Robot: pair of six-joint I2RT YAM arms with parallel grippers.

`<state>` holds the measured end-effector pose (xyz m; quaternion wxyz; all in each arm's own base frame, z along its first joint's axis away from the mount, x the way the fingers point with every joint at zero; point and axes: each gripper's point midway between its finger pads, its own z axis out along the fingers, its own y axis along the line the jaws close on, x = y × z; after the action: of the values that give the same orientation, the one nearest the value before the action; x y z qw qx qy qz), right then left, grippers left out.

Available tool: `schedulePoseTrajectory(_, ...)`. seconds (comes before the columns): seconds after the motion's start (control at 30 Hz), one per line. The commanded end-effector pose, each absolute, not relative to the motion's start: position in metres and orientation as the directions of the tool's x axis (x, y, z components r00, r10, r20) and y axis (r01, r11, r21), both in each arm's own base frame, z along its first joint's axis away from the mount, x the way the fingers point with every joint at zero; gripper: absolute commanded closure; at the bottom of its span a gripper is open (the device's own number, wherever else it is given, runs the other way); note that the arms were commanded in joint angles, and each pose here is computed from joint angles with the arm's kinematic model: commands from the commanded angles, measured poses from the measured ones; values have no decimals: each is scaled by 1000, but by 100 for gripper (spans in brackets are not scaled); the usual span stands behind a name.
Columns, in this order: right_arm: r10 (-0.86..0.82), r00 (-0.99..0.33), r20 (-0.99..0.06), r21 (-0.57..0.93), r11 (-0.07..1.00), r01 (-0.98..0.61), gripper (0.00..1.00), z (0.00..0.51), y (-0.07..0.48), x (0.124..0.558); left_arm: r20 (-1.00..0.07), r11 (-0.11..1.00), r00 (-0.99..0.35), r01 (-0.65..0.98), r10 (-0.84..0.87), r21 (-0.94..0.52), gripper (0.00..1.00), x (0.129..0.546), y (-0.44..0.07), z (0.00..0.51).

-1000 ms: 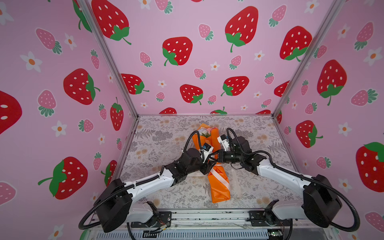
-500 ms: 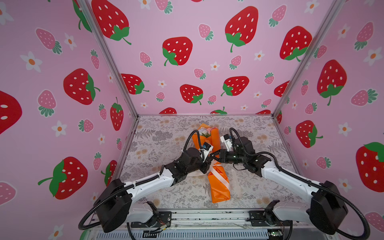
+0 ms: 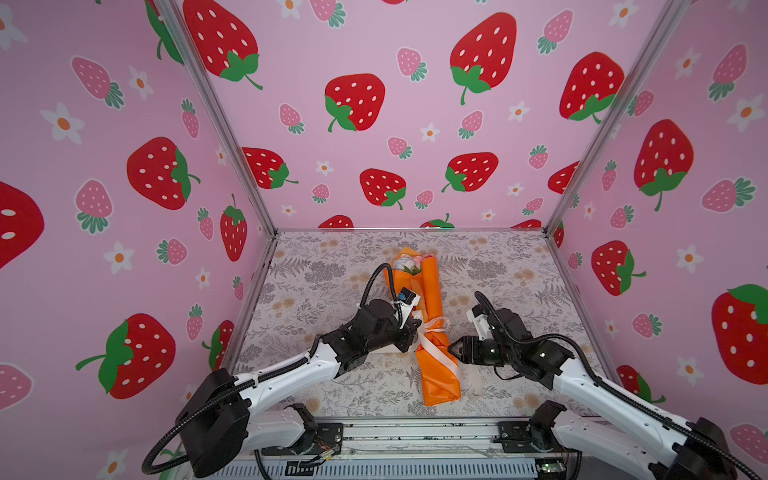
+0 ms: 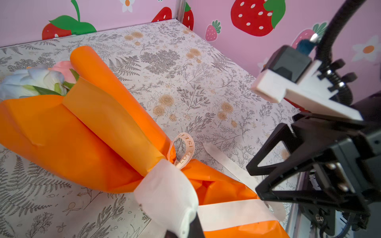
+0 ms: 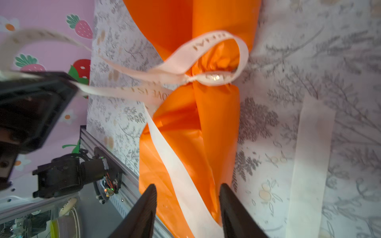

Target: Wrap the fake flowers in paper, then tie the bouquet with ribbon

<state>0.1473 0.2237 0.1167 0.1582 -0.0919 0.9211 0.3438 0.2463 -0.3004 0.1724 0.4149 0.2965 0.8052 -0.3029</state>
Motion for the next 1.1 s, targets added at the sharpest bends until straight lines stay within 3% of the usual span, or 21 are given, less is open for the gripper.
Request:
schedulePoseTrajectory(0.0, -98, -952, -289, 582, 772, -256, 42, 104, 211, 126, -831, 632, -508, 726, 225, -272, 100, 242, -302, 169)
schedulePoseTrajectory(0.27, -173, -952, -251, 597, 747, -293, 34, 88, 211, 106, -827, 626, -513, 729, 231, -277, 100, 242, -304, 169)
schedulePoseTrajectory(0.37, -175, -950, -258, 621, 724, -302, 36, 84, 217, 107, -824, 622, -515, 732, 234, -280, 100, 240, -305, 169)
schedulePoseTrajectory(0.67, -167, -943, -288, 592, 743, -313, 87, 86, 211, 111, -823, 624, -520, 728, 231, -285, 100, 241, -304, 169)
schedulePoseTrajectory(0.73, -156, -945, -288, 580, 757, -302, 91, 87, 207, 112, -821, 625, -520, 728, 234, -283, 100, 241, -304, 169)
schedulePoseTrajectory(1.07, -161, -920, -357, 477, 816, -327, 91, 120, 201, 134, -805, 652, -549, 698, 224, -295, 100, 239, -297, 158)
